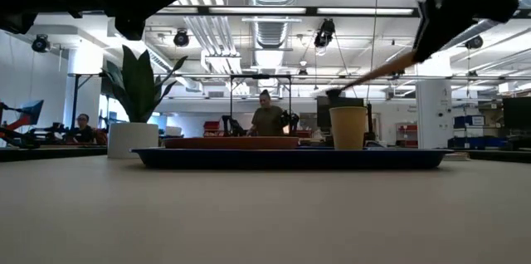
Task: Pick and place plate/cup/fork/spoon on tray
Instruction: Put the yellow fork on the blue tray on the right of the orange plate
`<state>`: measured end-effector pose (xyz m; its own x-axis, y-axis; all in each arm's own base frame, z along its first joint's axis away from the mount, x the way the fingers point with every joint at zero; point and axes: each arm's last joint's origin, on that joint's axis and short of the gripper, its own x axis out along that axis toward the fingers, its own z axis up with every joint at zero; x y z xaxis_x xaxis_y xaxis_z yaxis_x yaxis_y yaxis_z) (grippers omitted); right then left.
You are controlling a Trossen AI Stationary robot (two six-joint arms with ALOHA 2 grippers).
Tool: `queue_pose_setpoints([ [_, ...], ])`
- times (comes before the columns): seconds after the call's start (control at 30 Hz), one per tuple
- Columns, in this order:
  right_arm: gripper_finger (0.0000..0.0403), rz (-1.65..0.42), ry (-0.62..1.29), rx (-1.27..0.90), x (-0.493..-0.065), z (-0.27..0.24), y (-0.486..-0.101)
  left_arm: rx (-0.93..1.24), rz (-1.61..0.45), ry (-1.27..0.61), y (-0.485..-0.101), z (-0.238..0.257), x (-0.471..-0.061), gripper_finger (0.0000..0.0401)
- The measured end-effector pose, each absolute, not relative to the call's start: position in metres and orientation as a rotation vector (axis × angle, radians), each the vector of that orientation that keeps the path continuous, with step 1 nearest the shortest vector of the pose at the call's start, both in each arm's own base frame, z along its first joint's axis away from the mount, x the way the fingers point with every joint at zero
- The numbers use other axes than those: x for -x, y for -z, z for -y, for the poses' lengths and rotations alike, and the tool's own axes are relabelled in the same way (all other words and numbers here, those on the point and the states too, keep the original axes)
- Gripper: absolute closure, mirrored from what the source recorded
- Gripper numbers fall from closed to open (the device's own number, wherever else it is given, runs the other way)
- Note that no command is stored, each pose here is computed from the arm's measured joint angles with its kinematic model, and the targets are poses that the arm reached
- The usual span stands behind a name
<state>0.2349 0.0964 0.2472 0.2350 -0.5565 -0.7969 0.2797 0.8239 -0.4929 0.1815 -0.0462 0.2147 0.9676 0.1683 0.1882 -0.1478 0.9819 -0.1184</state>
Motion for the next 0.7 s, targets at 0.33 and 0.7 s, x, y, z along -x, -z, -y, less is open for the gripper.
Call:
queue_pose_setpoints([
  [0.33,0.0368,-1.435,0.57,0.224,-0.252,-0.074,-0.224,0.102,0.195,-0.16,-0.214,0.046,-0.182,0.0287],
  [0.7,0.0368,-1.474,0.568,0.241,-0.269,-0.07,-0.223,0.102,0.195,-0.16,-0.214,0.046,-0.182,0.0287],
])
